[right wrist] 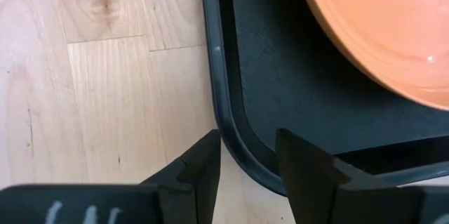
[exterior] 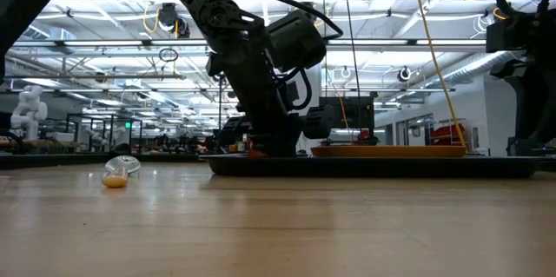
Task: Pick and place plate/cup/fork/spoon on tray
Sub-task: Put the orange fork on the black serving tray to the left of the orange plate
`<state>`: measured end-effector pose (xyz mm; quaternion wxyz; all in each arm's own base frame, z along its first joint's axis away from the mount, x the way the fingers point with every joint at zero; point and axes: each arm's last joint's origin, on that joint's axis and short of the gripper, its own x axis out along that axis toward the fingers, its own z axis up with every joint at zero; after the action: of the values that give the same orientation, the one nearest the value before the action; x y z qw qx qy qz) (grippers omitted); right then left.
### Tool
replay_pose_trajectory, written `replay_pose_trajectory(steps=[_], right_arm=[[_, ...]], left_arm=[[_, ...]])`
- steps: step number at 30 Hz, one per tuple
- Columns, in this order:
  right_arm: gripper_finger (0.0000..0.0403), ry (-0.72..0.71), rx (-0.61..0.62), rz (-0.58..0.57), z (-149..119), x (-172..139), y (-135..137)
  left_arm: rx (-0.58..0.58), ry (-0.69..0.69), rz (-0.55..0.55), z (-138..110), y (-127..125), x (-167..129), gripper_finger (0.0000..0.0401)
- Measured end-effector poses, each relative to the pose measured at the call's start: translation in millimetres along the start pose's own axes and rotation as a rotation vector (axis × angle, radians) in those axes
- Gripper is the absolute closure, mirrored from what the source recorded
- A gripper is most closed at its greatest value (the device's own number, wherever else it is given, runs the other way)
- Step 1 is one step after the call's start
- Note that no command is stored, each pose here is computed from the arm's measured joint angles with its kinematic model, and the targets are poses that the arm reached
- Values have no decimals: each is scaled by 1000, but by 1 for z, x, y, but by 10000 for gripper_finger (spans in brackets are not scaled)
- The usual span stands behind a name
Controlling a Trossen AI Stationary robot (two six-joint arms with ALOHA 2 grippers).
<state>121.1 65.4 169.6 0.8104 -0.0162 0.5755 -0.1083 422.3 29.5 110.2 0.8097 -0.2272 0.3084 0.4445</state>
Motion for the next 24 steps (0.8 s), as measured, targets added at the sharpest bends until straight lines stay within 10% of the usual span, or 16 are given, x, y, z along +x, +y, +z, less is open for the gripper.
replay_pose_trajectory(steps=[24], right_arm=[[273,-57,-111,32,5,0,4]], left_arm=[[-280,-84,62,10,3,-17,383]])
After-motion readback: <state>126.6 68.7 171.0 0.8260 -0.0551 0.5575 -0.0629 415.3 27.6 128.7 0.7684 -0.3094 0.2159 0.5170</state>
